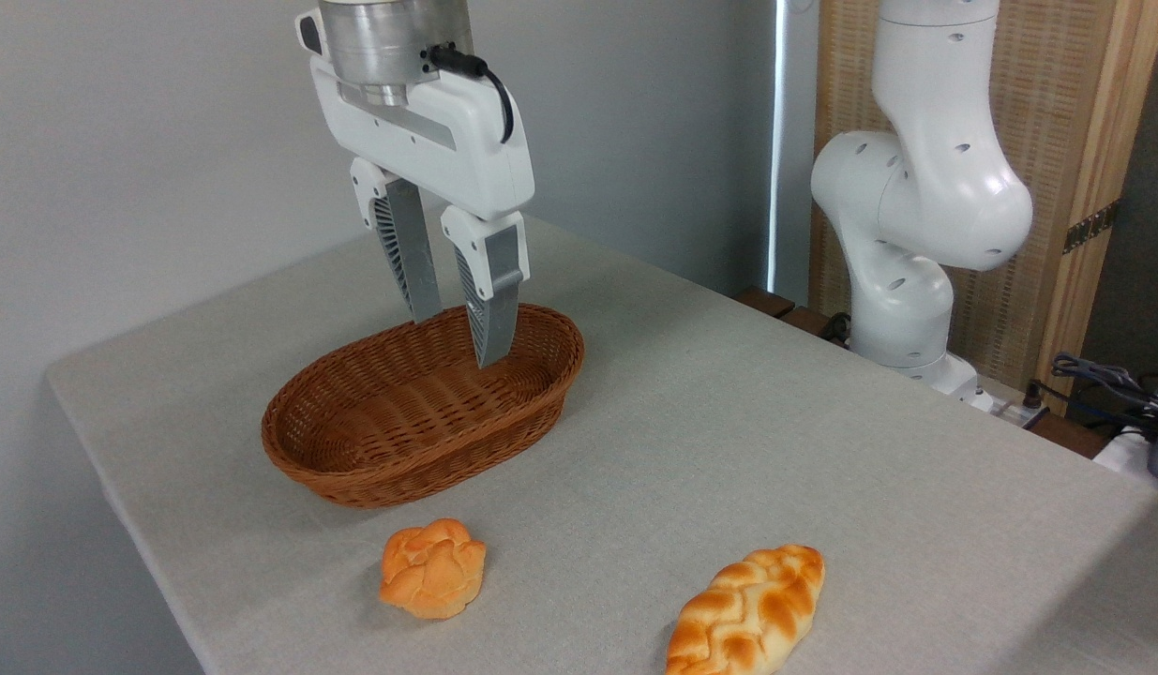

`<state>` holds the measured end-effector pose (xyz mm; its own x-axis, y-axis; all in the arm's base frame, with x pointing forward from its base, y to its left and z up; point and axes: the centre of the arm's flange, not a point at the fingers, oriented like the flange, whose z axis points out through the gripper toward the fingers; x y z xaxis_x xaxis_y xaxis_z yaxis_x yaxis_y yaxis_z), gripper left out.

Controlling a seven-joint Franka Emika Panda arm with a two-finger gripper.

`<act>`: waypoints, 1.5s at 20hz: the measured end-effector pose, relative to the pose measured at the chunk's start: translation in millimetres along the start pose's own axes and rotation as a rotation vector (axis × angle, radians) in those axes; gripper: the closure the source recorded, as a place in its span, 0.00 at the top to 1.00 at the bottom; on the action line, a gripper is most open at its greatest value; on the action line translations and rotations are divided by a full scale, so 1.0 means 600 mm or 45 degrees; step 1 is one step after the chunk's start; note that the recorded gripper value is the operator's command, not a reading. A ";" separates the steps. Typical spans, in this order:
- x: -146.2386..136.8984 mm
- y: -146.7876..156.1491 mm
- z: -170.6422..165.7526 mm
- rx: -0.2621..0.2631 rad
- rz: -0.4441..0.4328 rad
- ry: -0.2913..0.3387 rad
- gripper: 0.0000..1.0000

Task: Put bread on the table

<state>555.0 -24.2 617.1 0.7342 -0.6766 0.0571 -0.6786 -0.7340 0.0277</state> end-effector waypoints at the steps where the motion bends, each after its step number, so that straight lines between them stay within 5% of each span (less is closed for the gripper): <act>1: -0.001 -0.003 -0.001 0.001 -0.001 0.000 1.00; 14: 0.011 0.007 0.013 0.034 0.112 -0.095 1.00; 30: 0.009 0.003 0.011 0.020 0.003 -0.073 1.00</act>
<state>557.8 -29.6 610.9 0.7328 -0.6804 0.0001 -0.6804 -0.7328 0.0119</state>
